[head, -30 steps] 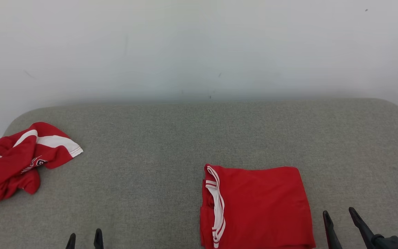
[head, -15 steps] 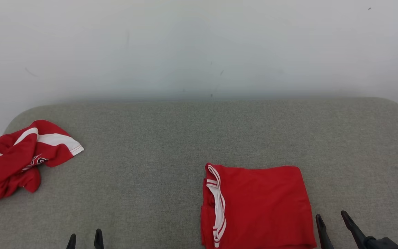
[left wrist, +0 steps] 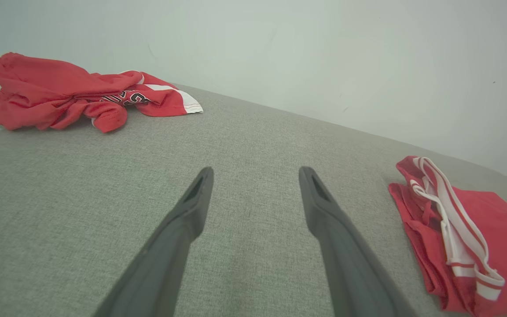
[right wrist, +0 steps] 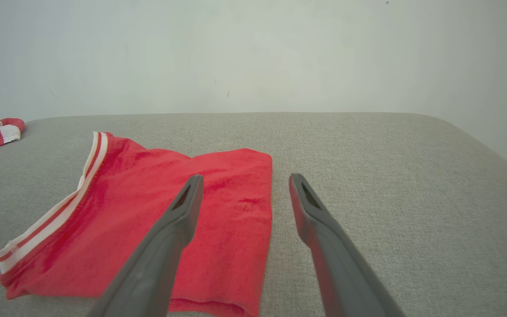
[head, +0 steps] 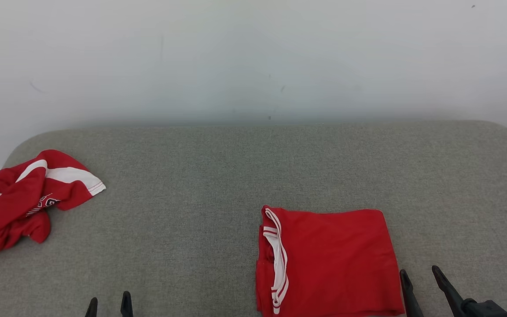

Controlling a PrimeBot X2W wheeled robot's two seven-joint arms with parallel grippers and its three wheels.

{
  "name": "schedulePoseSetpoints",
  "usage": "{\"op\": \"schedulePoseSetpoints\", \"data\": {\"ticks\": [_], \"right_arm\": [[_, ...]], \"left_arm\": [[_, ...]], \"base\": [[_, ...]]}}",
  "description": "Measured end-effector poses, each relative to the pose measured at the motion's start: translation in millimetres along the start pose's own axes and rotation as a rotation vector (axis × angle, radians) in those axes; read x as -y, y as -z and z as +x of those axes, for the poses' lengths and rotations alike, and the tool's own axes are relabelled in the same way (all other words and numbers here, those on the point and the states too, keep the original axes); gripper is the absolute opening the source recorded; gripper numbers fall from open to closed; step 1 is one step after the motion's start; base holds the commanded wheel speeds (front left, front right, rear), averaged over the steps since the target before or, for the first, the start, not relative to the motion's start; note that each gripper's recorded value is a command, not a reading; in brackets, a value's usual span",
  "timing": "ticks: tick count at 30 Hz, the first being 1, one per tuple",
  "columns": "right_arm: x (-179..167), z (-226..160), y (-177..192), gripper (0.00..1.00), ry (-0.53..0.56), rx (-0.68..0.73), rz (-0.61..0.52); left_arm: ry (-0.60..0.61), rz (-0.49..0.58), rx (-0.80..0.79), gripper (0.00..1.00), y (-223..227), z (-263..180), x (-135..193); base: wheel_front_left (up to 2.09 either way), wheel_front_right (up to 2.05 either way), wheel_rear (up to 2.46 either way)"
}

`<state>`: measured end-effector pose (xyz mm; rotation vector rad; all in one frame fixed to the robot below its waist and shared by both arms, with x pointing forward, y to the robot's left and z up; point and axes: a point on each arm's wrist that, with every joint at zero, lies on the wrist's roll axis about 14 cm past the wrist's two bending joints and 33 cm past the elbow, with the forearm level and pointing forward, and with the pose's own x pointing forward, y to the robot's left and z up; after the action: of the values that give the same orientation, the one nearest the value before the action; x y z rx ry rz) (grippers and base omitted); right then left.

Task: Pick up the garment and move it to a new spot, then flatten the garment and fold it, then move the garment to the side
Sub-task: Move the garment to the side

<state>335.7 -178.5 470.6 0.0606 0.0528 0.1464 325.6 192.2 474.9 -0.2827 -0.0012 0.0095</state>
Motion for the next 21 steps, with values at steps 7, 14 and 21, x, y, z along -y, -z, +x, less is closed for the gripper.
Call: {"op": "schedulePoseSetpoints", "data": {"ticks": [7, 14, 21], "right_arm": [[-4.1, 5.9, -6.3, 1.0, -0.011, 0.015, 0.02], [-0.6, 24.3, 9.1, 1.0, -0.012, -0.221, 0.125], [11.7, 29.0, 44.3, 1.0, 0.012, -0.594, 0.148]], "left_arm": [[-0.004, -0.001, -0.004, 1.0, 1.1, -0.1, -1.0], [-0.005, -0.003, -0.007, 1.0, 2.1, 0.5, -0.8], [-0.016, -0.005, -0.022, 1.0, 6.6, 0.0, -3.0]], "base": [[0.0, 0.0, 0.0], [0.0, 0.0, 0.0], [0.0, 0.0, 0.0]]}}
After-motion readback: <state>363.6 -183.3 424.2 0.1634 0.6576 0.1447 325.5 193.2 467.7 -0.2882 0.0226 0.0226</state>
